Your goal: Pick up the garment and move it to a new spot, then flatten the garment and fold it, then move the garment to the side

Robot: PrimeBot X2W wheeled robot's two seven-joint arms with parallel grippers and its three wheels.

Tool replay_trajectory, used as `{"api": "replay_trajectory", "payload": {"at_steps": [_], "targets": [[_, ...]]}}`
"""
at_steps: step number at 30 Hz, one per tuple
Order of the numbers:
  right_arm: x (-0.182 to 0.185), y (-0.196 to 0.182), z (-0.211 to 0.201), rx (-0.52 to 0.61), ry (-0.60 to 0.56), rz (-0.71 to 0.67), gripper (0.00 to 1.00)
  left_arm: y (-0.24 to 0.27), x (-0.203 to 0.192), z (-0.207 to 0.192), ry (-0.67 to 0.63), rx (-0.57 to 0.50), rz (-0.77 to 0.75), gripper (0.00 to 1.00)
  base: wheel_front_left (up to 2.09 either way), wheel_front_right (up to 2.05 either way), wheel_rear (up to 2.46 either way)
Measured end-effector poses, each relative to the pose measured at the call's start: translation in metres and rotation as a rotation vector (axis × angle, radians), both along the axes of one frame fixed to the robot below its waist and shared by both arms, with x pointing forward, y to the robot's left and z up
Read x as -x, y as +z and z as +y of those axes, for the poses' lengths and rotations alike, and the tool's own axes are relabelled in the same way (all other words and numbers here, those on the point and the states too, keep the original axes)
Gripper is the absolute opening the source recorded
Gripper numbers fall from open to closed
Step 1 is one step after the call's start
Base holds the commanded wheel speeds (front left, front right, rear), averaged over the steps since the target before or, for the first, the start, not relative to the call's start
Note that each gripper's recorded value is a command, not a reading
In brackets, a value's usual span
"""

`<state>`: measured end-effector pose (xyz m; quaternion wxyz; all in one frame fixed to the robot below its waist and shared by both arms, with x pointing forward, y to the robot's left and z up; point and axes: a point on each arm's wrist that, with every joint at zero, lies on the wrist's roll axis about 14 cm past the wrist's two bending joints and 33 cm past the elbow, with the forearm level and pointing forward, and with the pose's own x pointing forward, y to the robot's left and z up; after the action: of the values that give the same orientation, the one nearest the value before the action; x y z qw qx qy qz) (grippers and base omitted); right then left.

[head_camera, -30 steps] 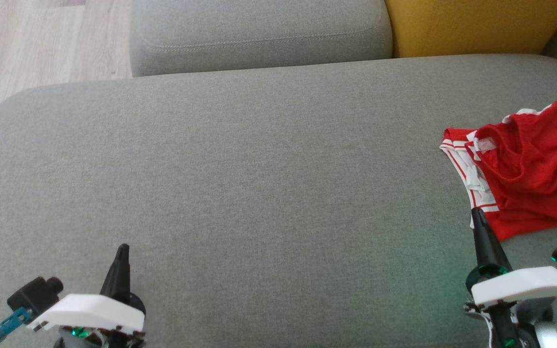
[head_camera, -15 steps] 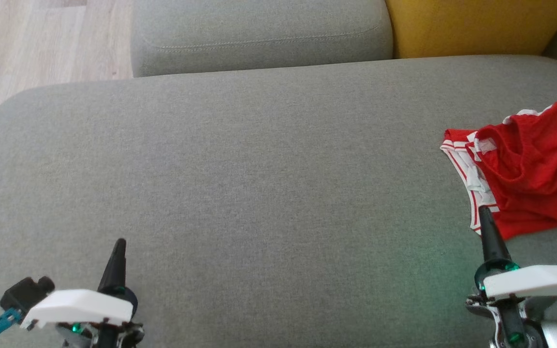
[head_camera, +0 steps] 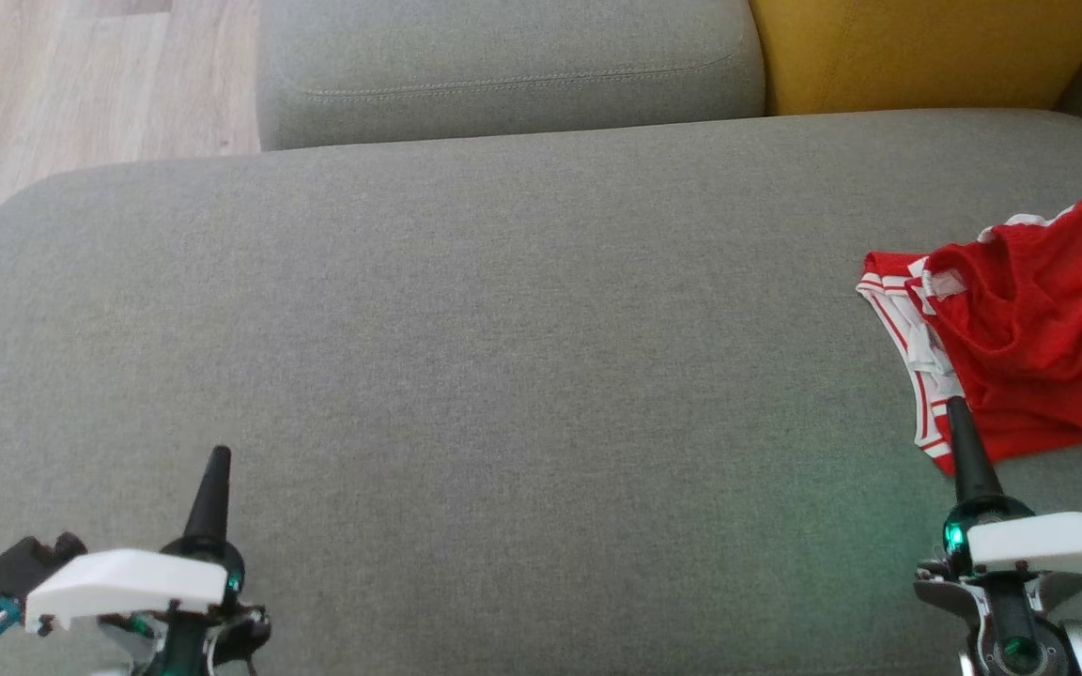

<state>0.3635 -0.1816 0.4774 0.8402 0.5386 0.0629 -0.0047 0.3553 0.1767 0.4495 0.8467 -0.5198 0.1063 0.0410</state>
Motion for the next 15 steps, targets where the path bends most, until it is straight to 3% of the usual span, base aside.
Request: {"api": "replay_trajectory", "payload": {"at_steps": [15], "targets": [[-0.0028,-0.0019,-0.0099,-0.182,-0.058,0.004,0.00,0.0095,-0.0078,0.0047,0.039,0.195,-0.033,0.00,0.00,0.00,0.00]]}}
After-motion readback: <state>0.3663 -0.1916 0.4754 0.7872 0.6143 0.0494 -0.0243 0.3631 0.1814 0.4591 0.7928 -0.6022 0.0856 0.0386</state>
